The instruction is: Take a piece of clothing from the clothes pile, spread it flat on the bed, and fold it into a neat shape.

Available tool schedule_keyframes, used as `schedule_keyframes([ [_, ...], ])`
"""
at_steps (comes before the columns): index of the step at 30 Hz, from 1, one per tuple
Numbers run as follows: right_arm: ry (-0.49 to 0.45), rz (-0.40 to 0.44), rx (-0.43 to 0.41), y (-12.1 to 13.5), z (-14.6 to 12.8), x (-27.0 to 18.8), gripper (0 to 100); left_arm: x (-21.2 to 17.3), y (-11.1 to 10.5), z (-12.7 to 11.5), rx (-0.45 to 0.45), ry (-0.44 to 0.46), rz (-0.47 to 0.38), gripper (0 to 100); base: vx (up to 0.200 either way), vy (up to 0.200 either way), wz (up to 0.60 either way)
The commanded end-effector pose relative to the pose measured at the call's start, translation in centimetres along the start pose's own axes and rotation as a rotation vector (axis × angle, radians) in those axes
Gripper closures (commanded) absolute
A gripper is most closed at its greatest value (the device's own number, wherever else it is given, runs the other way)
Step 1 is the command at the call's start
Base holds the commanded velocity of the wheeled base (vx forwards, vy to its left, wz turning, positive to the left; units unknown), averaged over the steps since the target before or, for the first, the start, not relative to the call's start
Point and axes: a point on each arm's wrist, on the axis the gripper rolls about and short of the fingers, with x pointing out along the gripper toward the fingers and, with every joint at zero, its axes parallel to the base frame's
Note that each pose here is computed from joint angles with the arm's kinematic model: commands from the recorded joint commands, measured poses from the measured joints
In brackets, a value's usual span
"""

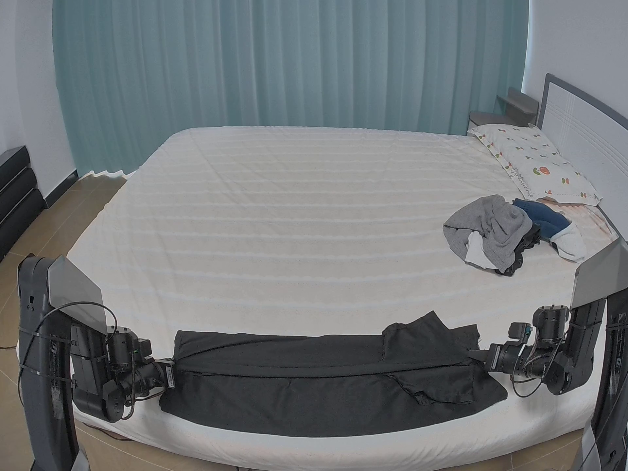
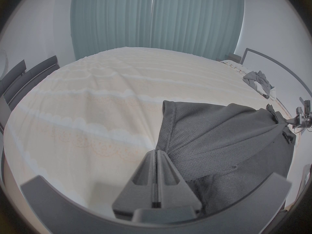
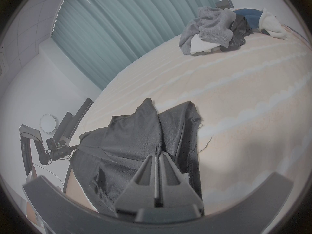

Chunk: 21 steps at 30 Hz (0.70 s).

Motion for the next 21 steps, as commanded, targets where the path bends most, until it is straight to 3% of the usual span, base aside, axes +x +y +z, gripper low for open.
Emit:
schedule_keyframes([
  [1,-0.004,-0.007,0.007,-0.3,0.0,-0.2,100,0.0,0.1,0.1,-0.004,-0.008,0.001,100,0.0,0.0,0.0],
  [13,-0.002,-0.017,0.017,-0.7,-0.2,-0.2,100,-0.1,-0.6,0.9,-0.026,-0.038,-0.016,100,0.0,0.0,0.0],
  [14,-0.002,-0.017,0.017,-0.7,-0.2,-0.1,100,-0.2,-0.7,0.8,-0.024,-0.035,-0.018,0,0.0,0.0,0.0],
  [15,-0.003,-0.015,0.018,-0.7,-0.2,-0.1,100,-0.2,-0.8,0.8,-0.024,-0.033,-0.02,0,0.0,0.0,0.0],
  [16,-0.006,-0.015,0.019,-0.8,-0.1,-0.1,0,-0.2,-0.8,0.8,-0.026,-0.033,-0.02,0,0.0,0.0,0.0],
  [21,-0.042,-0.009,0.026,-0.6,0.8,-0.4,0,-0.7,-0.8,1.7,-0.063,-0.068,-0.023,0,0.0,0.0,0.0],
])
